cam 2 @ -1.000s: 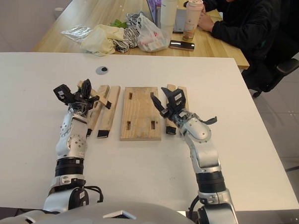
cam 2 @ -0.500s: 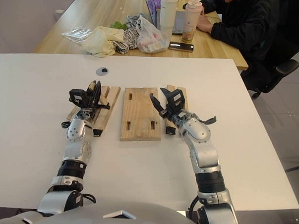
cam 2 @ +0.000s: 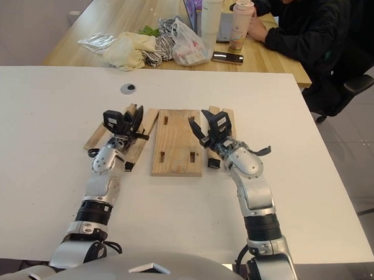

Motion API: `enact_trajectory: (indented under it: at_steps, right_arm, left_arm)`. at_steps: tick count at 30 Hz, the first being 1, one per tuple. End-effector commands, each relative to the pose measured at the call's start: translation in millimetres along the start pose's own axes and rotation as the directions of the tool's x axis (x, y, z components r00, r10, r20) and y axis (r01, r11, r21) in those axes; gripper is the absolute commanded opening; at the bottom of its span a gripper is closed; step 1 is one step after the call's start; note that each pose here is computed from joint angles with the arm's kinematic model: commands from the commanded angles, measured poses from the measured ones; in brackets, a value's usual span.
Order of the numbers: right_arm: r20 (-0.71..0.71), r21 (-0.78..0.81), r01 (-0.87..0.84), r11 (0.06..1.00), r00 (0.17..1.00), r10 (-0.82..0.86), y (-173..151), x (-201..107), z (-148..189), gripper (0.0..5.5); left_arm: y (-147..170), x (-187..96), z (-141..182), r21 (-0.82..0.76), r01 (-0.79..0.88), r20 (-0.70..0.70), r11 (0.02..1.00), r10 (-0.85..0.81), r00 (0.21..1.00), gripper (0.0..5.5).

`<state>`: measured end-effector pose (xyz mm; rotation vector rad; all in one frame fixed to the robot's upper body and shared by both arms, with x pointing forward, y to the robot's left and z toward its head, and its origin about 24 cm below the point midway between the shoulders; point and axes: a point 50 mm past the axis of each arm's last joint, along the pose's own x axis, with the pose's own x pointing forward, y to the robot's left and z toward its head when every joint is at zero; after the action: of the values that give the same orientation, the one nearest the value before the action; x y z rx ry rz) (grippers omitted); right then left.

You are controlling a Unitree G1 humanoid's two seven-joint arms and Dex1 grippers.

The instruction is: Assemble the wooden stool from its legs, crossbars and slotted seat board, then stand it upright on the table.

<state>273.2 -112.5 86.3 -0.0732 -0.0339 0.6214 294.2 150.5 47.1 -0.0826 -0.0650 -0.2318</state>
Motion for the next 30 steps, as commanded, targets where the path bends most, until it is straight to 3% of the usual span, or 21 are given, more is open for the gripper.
enact_trajectory:
  at_steps: [1,10,15,23,30]
  right_arm:
    - [0.018,0.009,-0.003,1.000,1.000,0.003,2,4,4,2.32]
    - [0.020,0.026,0.004,1.000,1.000,-0.004,5,4,3,2.32]
    - [0.016,0.019,0.002,1.000,1.000,-0.003,5,5,3,2.32]
    - [0.014,0.020,0.002,1.000,1.000,-0.002,7,5,2,2.32]
    - [0.016,0.021,0.009,1.000,1.000,-0.009,6,5,3,2.32]
  left_arm:
    - [11,-3,8,0.081,0.001,-0.149,0.997,0.011,0.989,1.65]
    - [15,-34,2,0.021,-0.076,-0.479,0.997,0.077,0.875,2.88]
    - [14,-41,-6,-0.007,-0.085,-0.577,0.996,0.065,0.814,2.88]
    - [13,-46,-10,-0.030,-0.080,-0.621,0.996,0.044,0.782,2.88]
    - [15,-44,-7,-0.047,-0.102,-0.597,0.994,0.054,0.800,2.01]
